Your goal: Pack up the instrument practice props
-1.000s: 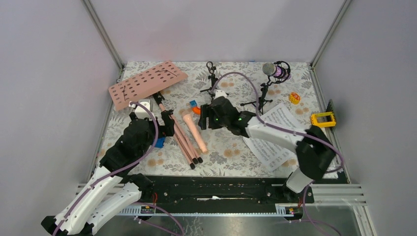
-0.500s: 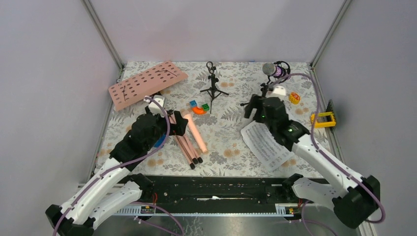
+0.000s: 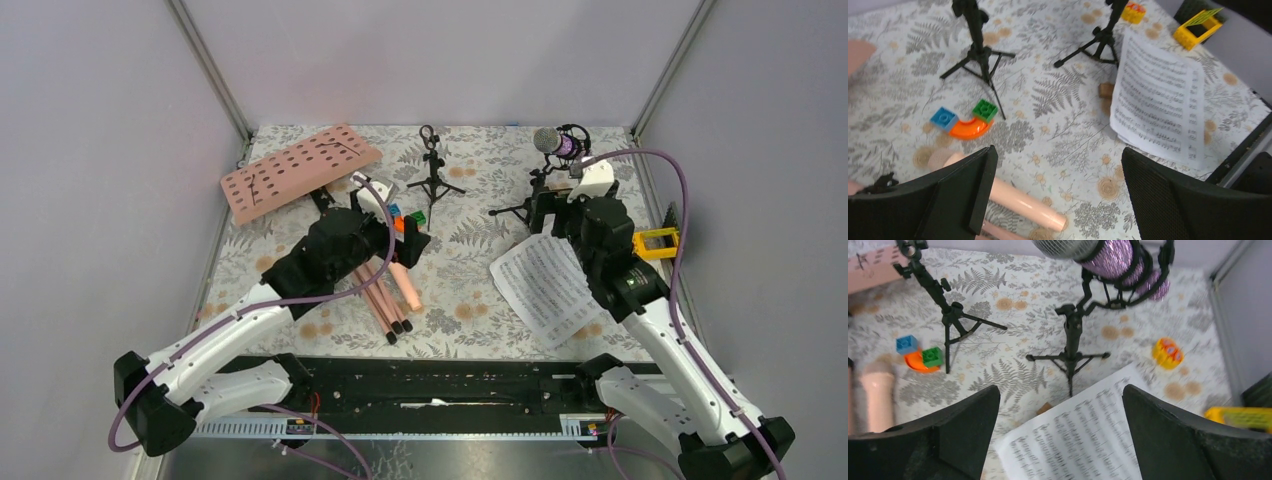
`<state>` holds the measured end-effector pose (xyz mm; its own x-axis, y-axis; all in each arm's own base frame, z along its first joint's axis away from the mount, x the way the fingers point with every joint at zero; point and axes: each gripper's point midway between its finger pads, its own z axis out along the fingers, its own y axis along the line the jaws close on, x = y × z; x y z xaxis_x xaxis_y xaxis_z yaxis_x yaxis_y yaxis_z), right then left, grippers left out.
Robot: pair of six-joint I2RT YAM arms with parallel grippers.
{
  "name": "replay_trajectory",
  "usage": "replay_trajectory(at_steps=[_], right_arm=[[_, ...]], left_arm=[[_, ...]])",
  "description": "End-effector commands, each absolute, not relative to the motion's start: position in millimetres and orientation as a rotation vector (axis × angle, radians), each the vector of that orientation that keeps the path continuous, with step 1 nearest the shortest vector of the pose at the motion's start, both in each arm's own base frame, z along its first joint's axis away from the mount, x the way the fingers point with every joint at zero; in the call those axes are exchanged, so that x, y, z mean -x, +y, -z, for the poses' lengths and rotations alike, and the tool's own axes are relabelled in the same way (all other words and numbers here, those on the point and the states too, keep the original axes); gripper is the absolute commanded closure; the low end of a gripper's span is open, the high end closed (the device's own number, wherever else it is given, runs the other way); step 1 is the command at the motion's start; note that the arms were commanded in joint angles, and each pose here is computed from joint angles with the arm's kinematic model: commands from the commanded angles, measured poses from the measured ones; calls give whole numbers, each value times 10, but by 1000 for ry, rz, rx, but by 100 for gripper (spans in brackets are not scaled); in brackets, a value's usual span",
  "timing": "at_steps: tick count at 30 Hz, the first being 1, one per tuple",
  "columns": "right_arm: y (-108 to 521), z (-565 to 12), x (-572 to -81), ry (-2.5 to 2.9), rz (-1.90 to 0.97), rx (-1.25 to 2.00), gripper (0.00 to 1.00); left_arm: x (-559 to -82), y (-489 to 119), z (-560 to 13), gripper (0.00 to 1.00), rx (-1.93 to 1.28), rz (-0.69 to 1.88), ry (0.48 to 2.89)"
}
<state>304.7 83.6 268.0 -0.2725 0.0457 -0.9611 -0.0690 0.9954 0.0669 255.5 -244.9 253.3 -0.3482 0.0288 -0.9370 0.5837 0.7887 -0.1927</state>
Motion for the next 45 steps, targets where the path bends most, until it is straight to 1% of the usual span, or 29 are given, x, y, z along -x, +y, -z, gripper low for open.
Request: replay_trajectory(at_steps=[1,4,7,9,12,16,19,23,26,28,33,39,41,42,45], right_arm=[[871,-3290,-3143,1629,50,373,0],[878,-3281,-3249,1607,194,584,0],[844,-3277,-3399,1626,300,666,0],[770,-3328,-3479,1651,345,608,0],[779,-3448,-3480,1652,283,499,0],[770,-3603,-3345,1632,171,353,0],[732,-3710,-3206,1629,115,285,0],[674,-3822,-3109,1633,167,362,0],[667,-3791,-3191,1670,233,466,0],[628,-3784,-3307,1689,257,477,0],[641,-3818,-3474,1688,206,499,0],[602,-3694,-3735,1700,214,574,0],[618,-3721,-3719,1685,198,569,0],[622,-3745,-3695,1672,192,563,0],[575,-3842,-3593,1630,193,511,0]], left_arm=[[-2539,-2654,-3158,1,-560,716,1633],[-2512,-2720,-3224,1,-583,753,1588],[-2528,-2754,-3271,1,-570,773,1548],[-2533,-2815,-3263,1,-570,804,1514],[-2588,-2993,-3237,1,-560,878,1459],[-2800,-3296,-3180,1,-528,940,1408],[-2895,-3631,-3112,1,-602,948,1306],[-3049,-3986,-3057,1,-649,975,1222],[-3109,-4171,-3029,1,-680,1002,1169],[-3179,-4251,-2996,1,-679,994,1125],[-3500,-4607,-2710,1,-728,960,1138],[-3735,-4930,-2491,1,-723,998,1151],[-3855,-5009,-2442,1,-693,995,1158],[-3932,-5055,-2308,1,-680,989,1184],[-4111,-5182,-2161,1,-637,991,1209]])
